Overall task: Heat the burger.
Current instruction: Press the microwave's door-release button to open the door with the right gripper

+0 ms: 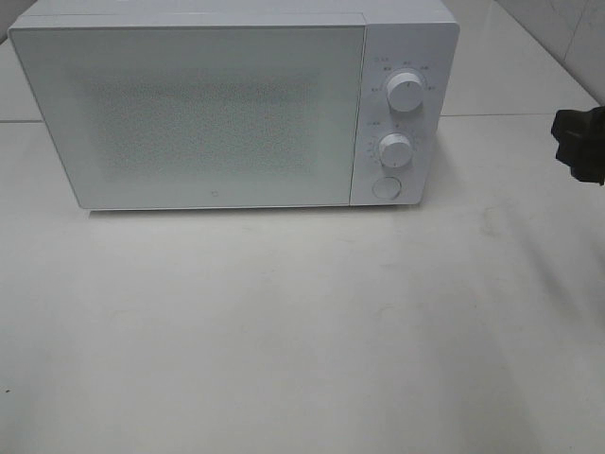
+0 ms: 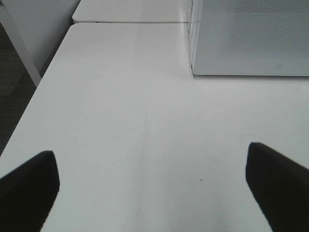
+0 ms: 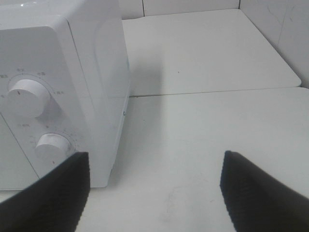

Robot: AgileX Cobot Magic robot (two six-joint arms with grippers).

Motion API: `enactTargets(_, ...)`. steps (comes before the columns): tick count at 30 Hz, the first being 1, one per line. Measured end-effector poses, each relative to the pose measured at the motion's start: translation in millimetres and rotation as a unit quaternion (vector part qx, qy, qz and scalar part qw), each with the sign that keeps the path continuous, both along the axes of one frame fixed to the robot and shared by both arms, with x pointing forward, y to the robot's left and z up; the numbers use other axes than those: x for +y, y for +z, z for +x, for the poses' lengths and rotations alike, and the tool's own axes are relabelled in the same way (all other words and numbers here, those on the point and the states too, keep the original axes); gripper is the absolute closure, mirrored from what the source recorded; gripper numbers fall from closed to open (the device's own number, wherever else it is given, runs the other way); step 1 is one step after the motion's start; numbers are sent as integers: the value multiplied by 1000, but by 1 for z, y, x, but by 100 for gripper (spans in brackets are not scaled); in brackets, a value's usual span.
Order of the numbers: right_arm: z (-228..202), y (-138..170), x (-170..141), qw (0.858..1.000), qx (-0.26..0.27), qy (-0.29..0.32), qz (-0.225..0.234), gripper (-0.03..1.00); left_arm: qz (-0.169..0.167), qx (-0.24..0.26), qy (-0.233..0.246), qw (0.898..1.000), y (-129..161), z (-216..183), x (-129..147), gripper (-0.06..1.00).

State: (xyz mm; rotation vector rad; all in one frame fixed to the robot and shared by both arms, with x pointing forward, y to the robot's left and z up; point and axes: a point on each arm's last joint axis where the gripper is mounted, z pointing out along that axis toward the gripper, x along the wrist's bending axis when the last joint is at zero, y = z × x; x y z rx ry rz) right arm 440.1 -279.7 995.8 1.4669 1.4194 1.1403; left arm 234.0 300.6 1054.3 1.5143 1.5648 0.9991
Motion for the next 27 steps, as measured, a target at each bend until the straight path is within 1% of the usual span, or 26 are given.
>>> enactTargets(1, 5, -6, 1, 1000, 2, -2, -2, 23, 0, 0, 0, 1000, 0, 0, 0, -5)
enactTargets(5, 10, -11, 5, 1000, 1, 6, -6, 23, 0, 0, 0, 1000, 0, 0, 0, -5)
enactTargets(7, 15, -19, 20, 999, -5, 38, -24, 23, 0, 0, 0, 1000, 0, 0, 0, -5)
enactTargets(8, 15, -19, 20, 999, -5, 38, -24, 23, 0, 0, 0, 1000, 0, 0, 0, -5)
enactTargets(10, 18, -29, 41, 997, -13, 64, -43, 23, 0, 0, 0, 1000, 0, 0, 0, -5)
enactTargets(13, 19, -31, 45, 997, -14, 65, -44, 23, 0, 0, 0, 1000, 0, 0, 0, -5)
enactTargets(15, 20, -42, 58, 997, -19, 47, -49, 23, 0, 0, 0, 1000, 0, 0, 0, -5)
enactTargets(20, 19, -54, 71, 997, -22, 40, -61, 23, 0, 0, 0, 1000, 0, 0, 0, -5)
enactTargets(24, 15, -72, 87, 996, -8, 43, -77, 23, 0, 0, 0, 1000, 0, 0, 0, -5)
enactTargets(27, 13, -76, 90, 996, -3, 44, -80, 23, 0, 0, 0, 1000, 0, 0, 0, -5)
